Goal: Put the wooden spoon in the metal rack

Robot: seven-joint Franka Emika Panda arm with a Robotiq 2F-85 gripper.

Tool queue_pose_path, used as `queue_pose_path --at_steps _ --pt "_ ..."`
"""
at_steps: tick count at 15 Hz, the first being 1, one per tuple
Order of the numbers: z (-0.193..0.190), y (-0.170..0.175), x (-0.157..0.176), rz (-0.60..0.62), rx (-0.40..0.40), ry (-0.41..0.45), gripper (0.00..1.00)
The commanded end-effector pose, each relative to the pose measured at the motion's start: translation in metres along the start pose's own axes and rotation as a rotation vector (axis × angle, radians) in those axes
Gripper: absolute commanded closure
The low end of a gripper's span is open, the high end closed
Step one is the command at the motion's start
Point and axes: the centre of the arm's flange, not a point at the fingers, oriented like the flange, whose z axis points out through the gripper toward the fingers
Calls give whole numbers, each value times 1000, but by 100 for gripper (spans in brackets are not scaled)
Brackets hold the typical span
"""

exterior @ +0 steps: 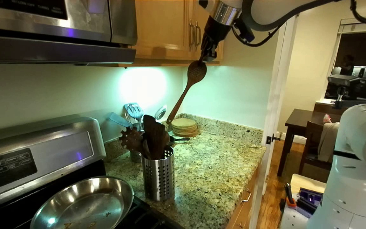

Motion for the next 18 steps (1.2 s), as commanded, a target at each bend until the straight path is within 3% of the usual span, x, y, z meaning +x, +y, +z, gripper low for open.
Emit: queue_pose_path --at_steps 1,7,18 --pt "-36 -8 1 -92 10 -6 95" --pt "-47 -24 23 -187 39 34 95" --pt "-4 -64 61 -320 125 40 96"
